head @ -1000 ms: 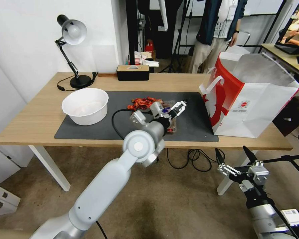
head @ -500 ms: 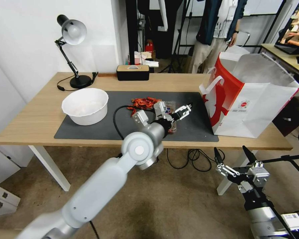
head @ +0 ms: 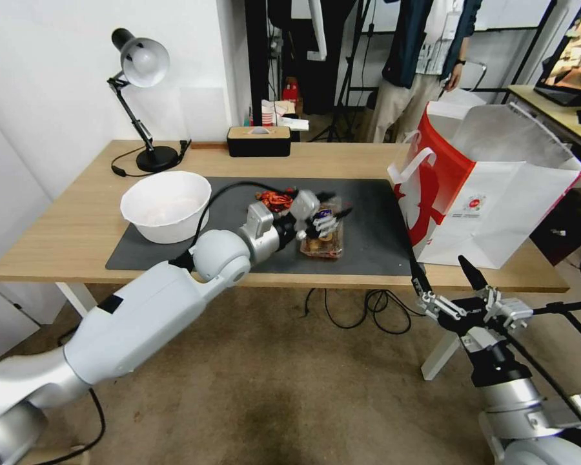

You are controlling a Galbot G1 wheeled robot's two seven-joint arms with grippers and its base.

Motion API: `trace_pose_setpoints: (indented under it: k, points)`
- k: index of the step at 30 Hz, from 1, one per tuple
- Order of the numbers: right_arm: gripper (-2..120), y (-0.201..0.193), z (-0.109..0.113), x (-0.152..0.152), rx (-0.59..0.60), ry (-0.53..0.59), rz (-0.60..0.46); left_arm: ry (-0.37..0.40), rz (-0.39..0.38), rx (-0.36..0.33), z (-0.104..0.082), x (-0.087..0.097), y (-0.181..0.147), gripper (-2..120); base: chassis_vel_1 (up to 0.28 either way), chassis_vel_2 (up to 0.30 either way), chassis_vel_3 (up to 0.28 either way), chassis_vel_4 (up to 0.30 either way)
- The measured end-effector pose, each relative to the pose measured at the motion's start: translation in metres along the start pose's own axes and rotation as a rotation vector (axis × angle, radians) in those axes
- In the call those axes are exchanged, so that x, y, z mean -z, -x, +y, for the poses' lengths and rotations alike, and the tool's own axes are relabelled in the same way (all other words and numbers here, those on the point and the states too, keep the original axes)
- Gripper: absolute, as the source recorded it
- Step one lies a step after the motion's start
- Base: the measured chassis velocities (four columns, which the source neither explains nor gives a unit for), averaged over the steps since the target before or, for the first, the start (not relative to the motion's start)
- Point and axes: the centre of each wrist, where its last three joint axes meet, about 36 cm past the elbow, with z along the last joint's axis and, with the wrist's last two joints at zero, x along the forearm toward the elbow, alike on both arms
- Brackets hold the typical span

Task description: Close the disposable takeout box, then place it into the delivery bag.

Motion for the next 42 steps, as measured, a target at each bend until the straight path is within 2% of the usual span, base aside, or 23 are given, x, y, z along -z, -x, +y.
trace_pose_setpoints:
  k: [2, 5, 7, 14, 18, 22, 32, 36, 42]
  points:
    - [99, 0.004, 0.001, 0.005, 0.010, 0.030, -0.008, 0.055, 0.035, -0.024, 0.005, 0.000, -0.002, 18, 0.000, 0.000, 0.000, 0.000]
    - [99, 0.008, 0.003, 0.010, 0.021, 0.068, -0.017, 0.081, 0.061, -0.053, 0.008, 0.002, -0.003, 10, 0.000, 0.000, 0.000, 0.000]
    - [99, 0.013, 0.005, 0.018, 0.037, 0.120, -0.022, 0.109, 0.080, -0.069, 0.010, 0.002, -0.001, 0, 0.000, 0.000, 0.000, 0.000]
    - [99, 0.028, 0.005, 0.029, 0.057, 0.262, -0.019, 0.116, 0.103, -0.086, 0.008, -0.004, 0.005, 0, 0.000, 0.000, 0.000, 0.000]
    - [99, 0.035, 0.002, 0.030, 0.056, 0.303, -0.013, 0.114, 0.110, -0.089, 0.008, -0.006, 0.007, 0, 0.000, 0.000, 0.000, 0.000]
    - [99, 0.047, -0.005, 0.025, 0.045, 0.391, 0.010, 0.115, 0.135, -0.088, 0.008, -0.014, 0.003, 0, 0.000, 0.000, 0.000, 0.000]
    - [99, 0.072, -0.015, 0.018, 0.018, 0.458, 0.051, 0.120, 0.148, -0.081, 0.008, -0.018, -0.003, 0, 0.000, 0.000, 0.000, 0.000]
    - [100, 0.085, -0.022, 0.018, 0.005, 0.515, 0.079, 0.110, 0.145, -0.082, 0.004, -0.020, -0.002, 0, 0.000, 0.000, 0.000, 0.000]
    - [100, 0.102, -0.030, 0.015, 0.016, 0.533, 0.112, 0.105, 0.144, -0.086, 0.000, -0.021, 0.000, 0, 0.000, 0.000, 0.000, 0.000]
